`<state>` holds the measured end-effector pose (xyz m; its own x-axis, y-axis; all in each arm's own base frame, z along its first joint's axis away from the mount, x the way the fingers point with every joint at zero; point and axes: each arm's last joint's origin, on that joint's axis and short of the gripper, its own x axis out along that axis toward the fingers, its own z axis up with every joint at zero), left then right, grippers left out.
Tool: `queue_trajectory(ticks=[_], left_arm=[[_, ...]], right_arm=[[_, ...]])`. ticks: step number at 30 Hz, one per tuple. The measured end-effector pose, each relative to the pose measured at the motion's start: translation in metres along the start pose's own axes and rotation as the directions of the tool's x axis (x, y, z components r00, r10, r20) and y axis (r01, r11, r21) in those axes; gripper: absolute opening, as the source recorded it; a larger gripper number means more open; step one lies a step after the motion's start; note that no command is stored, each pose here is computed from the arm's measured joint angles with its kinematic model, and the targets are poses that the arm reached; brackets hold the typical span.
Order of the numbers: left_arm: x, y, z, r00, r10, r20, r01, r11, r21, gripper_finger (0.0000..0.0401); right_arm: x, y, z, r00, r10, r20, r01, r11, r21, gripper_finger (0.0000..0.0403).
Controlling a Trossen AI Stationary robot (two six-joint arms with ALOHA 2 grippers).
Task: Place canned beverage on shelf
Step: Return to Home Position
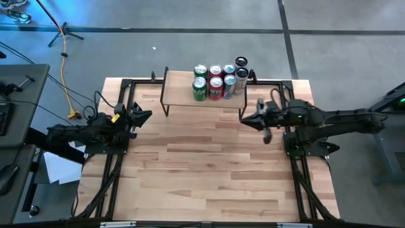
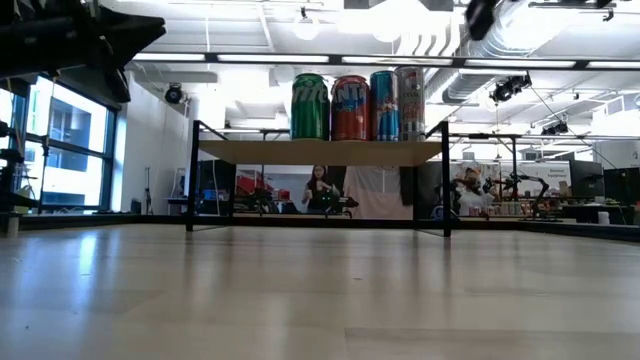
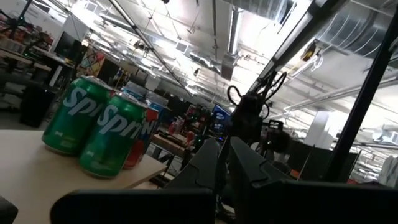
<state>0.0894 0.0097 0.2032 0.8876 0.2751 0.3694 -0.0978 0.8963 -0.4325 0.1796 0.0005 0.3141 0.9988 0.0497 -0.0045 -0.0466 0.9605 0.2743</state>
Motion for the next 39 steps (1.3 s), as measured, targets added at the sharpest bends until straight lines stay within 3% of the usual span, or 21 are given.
queue_trajectory(ticks=[10,19,23,31,39], left_arm=[[0.0,0.002,-0.004,0.999,0.017,-0.042,-0.016,1.0,0.002,0.0003],[0.0,0.002,-0.006,0.998,0.024,-0.06,-0.024,1.0,0.008,0.0003],[0.0,0.003,-0.008,0.997,0.031,-0.077,-0.03,0.999,0.013,0.0003],[-0.001,0.003,-0.008,0.996,0.033,-0.084,-0.032,0.999,0.015,0.0003],[-0.001,0.004,-0.01,0.993,0.044,-0.109,-0.042,0.999,0.023,0.0003]], right_arm=[[-0.068,0.007,0.013,0.998,-0.003,0.066,0.008,0.997,-0.078,0.0],[-0.08,0.008,0.015,0.993,0.007,0.119,0.013,0.986,-0.167,0.0],[-0.072,0.001,-0.008,0.981,0.031,0.193,0.002,0.986,-0.165,0.0],[-0.073,-0.02,-0.08,0.963,0.04,0.266,-0.038,0.999,-0.011,0.0],[-0.079,-0.03,-0.115,0.954,0.03,0.297,-0.035,0.999,0.013,0.0]])
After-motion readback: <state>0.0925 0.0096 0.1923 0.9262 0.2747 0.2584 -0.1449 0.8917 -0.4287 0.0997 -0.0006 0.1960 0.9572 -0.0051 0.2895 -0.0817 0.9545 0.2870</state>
